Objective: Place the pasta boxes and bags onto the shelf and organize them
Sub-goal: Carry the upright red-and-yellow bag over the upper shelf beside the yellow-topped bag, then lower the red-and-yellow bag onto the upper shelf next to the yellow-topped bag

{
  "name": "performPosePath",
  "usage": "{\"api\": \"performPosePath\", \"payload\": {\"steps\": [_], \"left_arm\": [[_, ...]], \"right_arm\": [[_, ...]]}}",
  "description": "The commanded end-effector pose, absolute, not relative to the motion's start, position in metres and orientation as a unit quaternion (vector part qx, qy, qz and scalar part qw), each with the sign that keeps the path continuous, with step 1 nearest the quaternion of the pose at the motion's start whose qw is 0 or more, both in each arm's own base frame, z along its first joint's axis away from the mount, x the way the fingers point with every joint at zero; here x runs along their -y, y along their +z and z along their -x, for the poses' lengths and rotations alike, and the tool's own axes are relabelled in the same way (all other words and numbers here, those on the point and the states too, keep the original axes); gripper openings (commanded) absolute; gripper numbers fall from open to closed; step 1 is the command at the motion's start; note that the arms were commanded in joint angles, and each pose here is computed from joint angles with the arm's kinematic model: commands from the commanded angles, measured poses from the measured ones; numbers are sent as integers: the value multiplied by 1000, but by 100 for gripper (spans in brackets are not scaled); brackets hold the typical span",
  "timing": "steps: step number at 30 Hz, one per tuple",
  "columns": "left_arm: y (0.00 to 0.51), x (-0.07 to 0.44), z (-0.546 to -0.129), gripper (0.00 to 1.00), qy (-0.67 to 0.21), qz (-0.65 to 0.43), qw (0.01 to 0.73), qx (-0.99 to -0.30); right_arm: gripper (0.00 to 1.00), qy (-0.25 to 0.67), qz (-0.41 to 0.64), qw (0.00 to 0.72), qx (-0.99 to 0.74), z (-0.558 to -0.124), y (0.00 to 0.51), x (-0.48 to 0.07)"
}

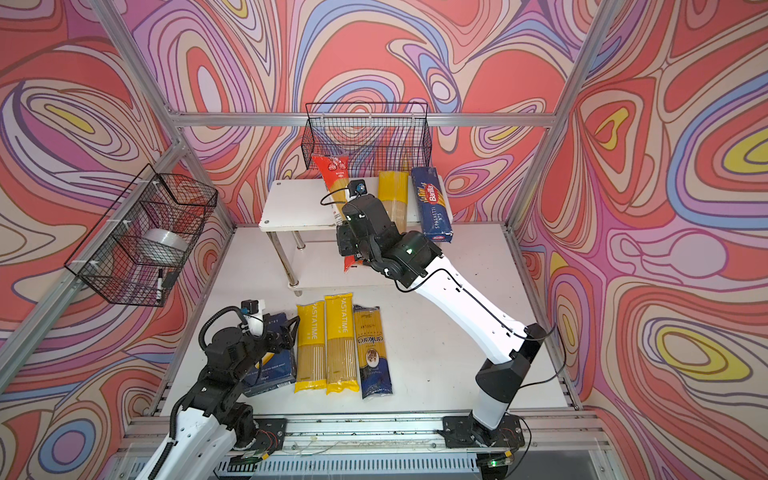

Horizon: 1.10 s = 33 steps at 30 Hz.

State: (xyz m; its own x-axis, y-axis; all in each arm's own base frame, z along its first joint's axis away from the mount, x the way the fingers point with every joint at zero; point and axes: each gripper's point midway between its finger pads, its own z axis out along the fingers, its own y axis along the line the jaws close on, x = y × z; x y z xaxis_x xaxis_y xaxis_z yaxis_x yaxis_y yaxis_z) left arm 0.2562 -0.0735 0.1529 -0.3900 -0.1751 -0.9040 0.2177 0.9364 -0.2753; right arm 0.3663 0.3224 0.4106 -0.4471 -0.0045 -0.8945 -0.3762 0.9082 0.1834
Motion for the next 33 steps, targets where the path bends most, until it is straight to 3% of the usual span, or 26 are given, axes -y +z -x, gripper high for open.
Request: {"api": "performPosePath", "payload": {"steps": [1, 33], "left_arm": [[162, 75, -257, 100, -181, -18, 562, -807], [163, 74, -255, 100, -181, -18, 567, -804]], "right_arm": [[22, 224, 85, 576, -782, -376, 471, -315], [28, 222, 48, 566, -793, -430, 449, -302]]}}
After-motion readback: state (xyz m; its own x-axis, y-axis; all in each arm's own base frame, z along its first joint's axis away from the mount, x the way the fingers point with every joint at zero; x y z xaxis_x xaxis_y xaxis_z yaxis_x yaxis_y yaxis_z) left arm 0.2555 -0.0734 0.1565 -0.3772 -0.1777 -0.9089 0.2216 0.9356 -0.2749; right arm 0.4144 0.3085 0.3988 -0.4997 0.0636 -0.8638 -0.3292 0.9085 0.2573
